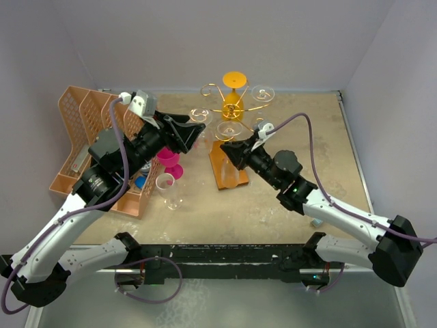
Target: Place the wine glass upside down on the wine glass rack
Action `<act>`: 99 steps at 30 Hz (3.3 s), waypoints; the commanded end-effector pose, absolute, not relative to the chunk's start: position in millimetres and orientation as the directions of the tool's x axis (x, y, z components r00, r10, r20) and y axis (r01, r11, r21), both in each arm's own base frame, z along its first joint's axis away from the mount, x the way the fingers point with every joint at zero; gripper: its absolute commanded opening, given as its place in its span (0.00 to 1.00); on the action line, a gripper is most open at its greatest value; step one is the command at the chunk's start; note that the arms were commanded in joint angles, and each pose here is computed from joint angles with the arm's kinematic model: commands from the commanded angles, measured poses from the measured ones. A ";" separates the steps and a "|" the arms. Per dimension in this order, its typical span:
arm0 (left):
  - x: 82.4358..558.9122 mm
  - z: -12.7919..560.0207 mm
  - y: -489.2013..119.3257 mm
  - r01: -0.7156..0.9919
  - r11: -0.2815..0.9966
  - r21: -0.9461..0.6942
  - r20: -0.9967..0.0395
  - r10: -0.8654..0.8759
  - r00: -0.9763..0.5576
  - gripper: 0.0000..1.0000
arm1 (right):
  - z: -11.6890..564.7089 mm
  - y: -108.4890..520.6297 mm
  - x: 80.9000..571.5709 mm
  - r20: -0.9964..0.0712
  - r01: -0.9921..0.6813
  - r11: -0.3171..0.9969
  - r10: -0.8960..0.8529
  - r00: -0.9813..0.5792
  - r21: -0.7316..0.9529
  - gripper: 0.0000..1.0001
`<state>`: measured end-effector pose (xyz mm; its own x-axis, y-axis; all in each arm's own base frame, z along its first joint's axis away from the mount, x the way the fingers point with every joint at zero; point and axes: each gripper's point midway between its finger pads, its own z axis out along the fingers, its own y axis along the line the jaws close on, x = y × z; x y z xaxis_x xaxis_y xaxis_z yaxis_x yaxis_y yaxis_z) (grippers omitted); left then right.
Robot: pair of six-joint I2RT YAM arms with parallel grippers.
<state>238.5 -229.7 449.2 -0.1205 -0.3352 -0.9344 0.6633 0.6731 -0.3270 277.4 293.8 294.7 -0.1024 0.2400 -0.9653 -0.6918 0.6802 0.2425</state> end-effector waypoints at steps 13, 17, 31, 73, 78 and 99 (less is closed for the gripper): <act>250.3 435.1 -189.6 0.477 0.807 -0.348 -0.936 -0.331 -0.124 0.62 | 319.9 281.9 263.3 -0.956 -0.708 0.663 0.289 -0.057 0.243 0.53; 254.3 413.6 -173.6 0.379 0.859 -0.346 -0.938 -0.305 -0.164 0.63 | 313.6 277.1 252.6 -0.963 -0.724 0.651 0.258 -0.073 0.230 0.57; 270.6 288.2 -147.7 0.077 0.975 -0.206 -0.890 -0.155 -0.429 0.52 | 343.0 241.8 220.2 -0.956 -0.693 0.662 0.252 -0.150 0.283 0.57; 332.8 245.4 -154.2 0.045 0.981 -0.186 -0.825 -0.131 -0.550 0.00 | 451.9 164.7 176.5 -0.700 -0.629 0.500 0.707 -0.101 0.595 0.54; 319.7 299.8 -138.8 0.015 0.968 -0.251 -0.866 -0.218 -0.449 0.00 | 455.5 158.5 178.9 -0.684 -0.610 0.505 0.724 -0.084 0.610 0.54; 246.1 585.0 -101.8 0.349 0.676 -0.649 -0.678 -0.722 0.139 0.00 | 518.8 162.4 169.7 -0.407 -0.677 0.187 0.896 -0.180 0.712 0.56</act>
